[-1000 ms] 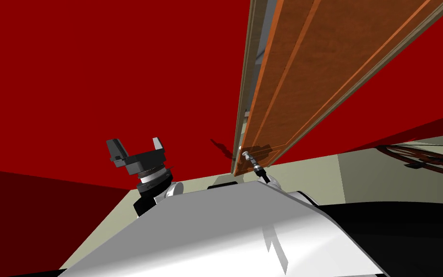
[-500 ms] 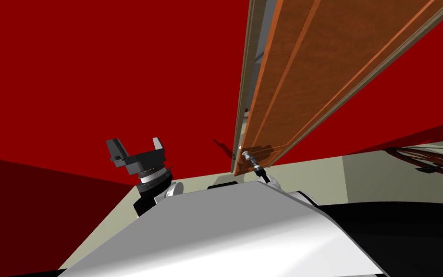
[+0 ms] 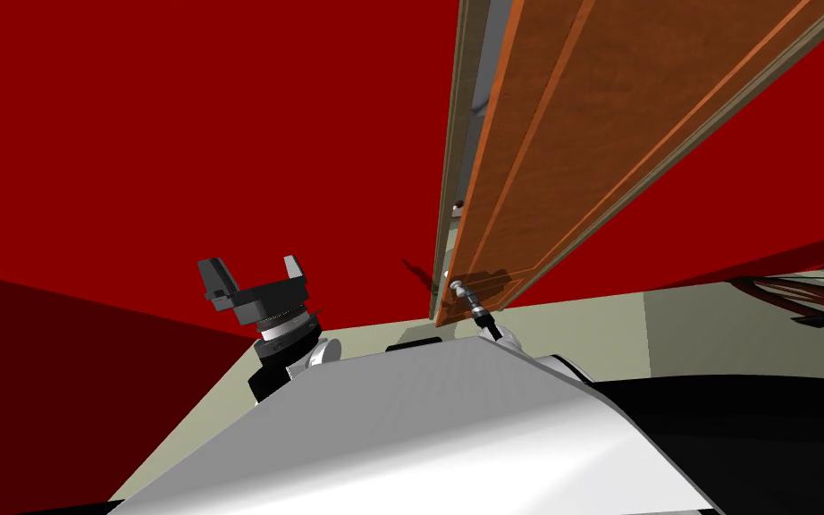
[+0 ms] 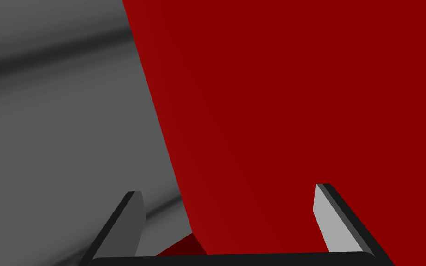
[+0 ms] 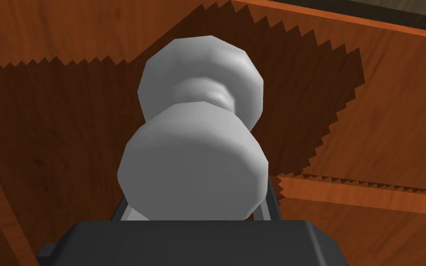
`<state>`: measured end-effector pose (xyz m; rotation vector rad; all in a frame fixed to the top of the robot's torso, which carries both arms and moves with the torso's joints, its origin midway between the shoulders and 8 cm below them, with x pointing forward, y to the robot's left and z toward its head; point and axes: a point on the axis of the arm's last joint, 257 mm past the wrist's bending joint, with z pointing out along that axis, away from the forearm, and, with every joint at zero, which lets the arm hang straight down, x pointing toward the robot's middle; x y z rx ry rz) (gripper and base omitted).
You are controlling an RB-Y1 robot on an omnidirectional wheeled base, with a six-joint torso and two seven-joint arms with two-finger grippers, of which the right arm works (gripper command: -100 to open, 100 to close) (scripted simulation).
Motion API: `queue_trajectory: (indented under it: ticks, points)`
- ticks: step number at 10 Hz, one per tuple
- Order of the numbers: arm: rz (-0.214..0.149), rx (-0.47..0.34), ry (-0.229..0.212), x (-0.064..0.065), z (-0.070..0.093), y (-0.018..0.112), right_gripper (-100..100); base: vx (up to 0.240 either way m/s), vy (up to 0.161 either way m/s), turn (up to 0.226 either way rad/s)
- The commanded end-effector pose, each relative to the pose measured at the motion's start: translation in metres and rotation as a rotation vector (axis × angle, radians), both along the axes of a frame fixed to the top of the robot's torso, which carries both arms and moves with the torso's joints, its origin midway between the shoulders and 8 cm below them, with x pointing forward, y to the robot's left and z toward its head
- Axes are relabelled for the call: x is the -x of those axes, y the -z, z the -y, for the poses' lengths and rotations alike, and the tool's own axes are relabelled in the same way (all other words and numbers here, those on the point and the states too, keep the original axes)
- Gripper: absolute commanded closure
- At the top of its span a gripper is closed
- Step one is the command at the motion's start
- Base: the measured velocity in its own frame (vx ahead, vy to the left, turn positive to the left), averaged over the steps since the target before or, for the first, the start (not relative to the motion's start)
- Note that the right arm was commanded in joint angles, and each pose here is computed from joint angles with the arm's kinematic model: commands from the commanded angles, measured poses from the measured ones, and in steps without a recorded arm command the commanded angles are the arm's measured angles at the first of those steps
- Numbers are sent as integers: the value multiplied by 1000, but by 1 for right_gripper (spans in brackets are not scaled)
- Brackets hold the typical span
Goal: Pull the door open
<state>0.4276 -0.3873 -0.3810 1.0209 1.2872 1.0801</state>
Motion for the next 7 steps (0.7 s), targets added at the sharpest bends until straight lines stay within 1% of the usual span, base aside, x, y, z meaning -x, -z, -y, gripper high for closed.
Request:
queue_trajectory:
  ticks: [1,2,3,4,5,6,7]
  points:
    - [-5,-72,-18,-1,-17,5,100,-41,-18,74]
    - [-5,-75,-18,-1,-17,5,100,-33,-24,45]
    - [-6,-122,-14,-2,-16,5,100,-49,-34,47]
    - [-6,-124,-14,-2,-16,5,100,-43,-25,37]
    - [-6,-167,-11,-3,-16,5,100,-39,-23,53]
    - [-6,-172,-11,-3,-16,5,100,-35,-19,51]
    - [-7,-215,-7,-4,-15,5,100,-48,-22,64]
